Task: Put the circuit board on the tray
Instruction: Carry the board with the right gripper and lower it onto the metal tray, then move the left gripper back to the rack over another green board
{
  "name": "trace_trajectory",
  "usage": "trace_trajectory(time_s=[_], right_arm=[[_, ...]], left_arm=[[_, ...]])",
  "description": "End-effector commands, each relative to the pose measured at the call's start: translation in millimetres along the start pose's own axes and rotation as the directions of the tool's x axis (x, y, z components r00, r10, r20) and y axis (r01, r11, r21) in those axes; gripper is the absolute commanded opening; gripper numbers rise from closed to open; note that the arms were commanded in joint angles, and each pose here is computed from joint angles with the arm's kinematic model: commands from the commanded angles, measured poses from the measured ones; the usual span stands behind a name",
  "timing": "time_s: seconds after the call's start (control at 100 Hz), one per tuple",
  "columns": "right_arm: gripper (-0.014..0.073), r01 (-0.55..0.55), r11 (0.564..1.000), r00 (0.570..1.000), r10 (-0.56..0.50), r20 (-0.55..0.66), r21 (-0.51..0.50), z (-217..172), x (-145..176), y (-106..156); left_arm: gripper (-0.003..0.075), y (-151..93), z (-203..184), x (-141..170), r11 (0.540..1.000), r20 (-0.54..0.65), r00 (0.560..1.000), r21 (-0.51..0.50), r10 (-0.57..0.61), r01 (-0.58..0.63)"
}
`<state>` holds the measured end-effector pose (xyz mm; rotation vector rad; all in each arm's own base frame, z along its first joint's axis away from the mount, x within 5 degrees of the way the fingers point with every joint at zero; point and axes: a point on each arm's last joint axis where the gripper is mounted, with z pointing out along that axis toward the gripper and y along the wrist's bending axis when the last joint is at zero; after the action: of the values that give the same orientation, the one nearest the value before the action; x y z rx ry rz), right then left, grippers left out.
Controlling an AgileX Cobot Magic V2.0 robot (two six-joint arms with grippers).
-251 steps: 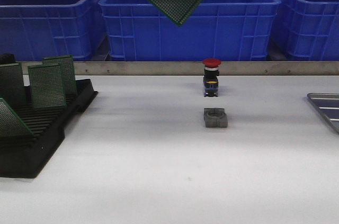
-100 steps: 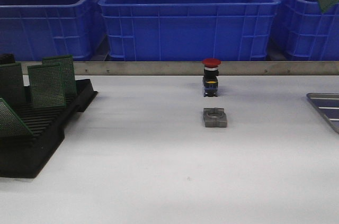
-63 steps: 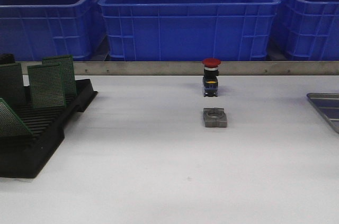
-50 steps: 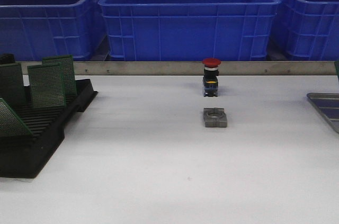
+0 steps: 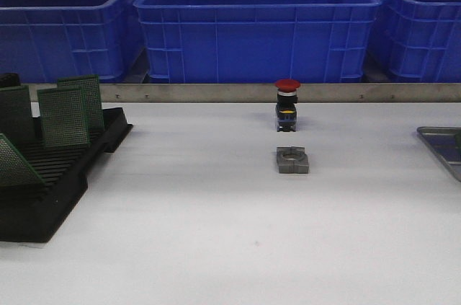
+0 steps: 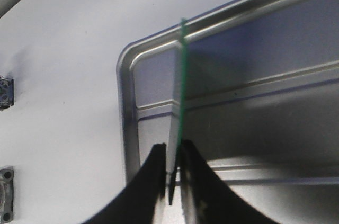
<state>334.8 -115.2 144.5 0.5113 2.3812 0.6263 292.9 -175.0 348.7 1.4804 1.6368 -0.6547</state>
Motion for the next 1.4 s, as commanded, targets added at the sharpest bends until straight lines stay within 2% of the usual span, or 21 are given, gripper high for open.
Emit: trace_trajectory(time_s=[0.0, 0.09, 0.16, 0.39, 0.54, 0.83, 1.06, 1.22, 1.39], right_arm=[[0.0275, 0.024, 0.999, 0.998, -0.022, 0.052, -0.035, -13.3, -12.0, 11.5], [0.0433, 0.023, 0.999, 0.998, -0.022, 0.052, -0.033, -13.3, -12.1, 11.3], [0.0484, 0.025, 0.999, 0.998, -0.023, 0.053, -0.033, -13.6, -12.2, 11.5], [0.0484, 0.091, 0.996, 0.995, -0.090, 0.044, -0.013, -21.0, -12.8, 15.4], [0.0479, 0.152, 0.988, 0.985, -0.151, 0.080, -0.011, -36.1, -17.9, 27.6], [0.0477, 0.364, 0.932, 0.911, -0.356, 0.208, 0.002, -83.3, -26.6, 74.6], [0.0477, 0.487, 0.873, 0.834, -0.473, 0.284, 0.024, -115.1, -24.5, 106.8], [0.0477, 0.547, 0.836, 0.786, -0.528, 0.323, 0.036, -131.5, -21.8, 121.3], [0.0477, 0.577, 0.816, 0.761, -0.548, 0.347, 0.024, -143.5, -18.1, 131.6]], left_arm=[[0.0473, -5.7, -15.4, -24.4, 0.999, 0.092, 0.996, -0.037, 0.014, -0.010], [0.0473, -5.7, -15.4, -24.4, 0.999, 0.092, 0.996, -0.037, 0.014, -0.010], [0.0473, -5.7, -15.4, -24.4, 0.999, 0.092, 0.996, -0.037, 0.014, -0.010], [0.0473, -5.7, -15.4, -24.4, 0.999, 0.092, 0.996, -0.037, 0.014, -0.010], [0.0473, -4.7, -15.4, -24.5, 0.999, 0.093, 0.996, -0.048, 0.014, -0.009], [0.0473, 1.6, -19.1, -26.3, 0.994, 0.078, 0.997, -0.112, -0.012, 0.020], [0.0473, 13.8, -26.3, -12.7, 0.969, -0.121, 0.990, -0.244, -0.070, 0.038], [0.0473, 22.0, -36.0, 1.4, 0.957, -0.209, 0.973, -0.287, -0.102, 0.039], [0.0473, 34.7, -54.3, 20.0, 0.941, -0.284, 0.950, -0.336, -0.132, 0.031]])
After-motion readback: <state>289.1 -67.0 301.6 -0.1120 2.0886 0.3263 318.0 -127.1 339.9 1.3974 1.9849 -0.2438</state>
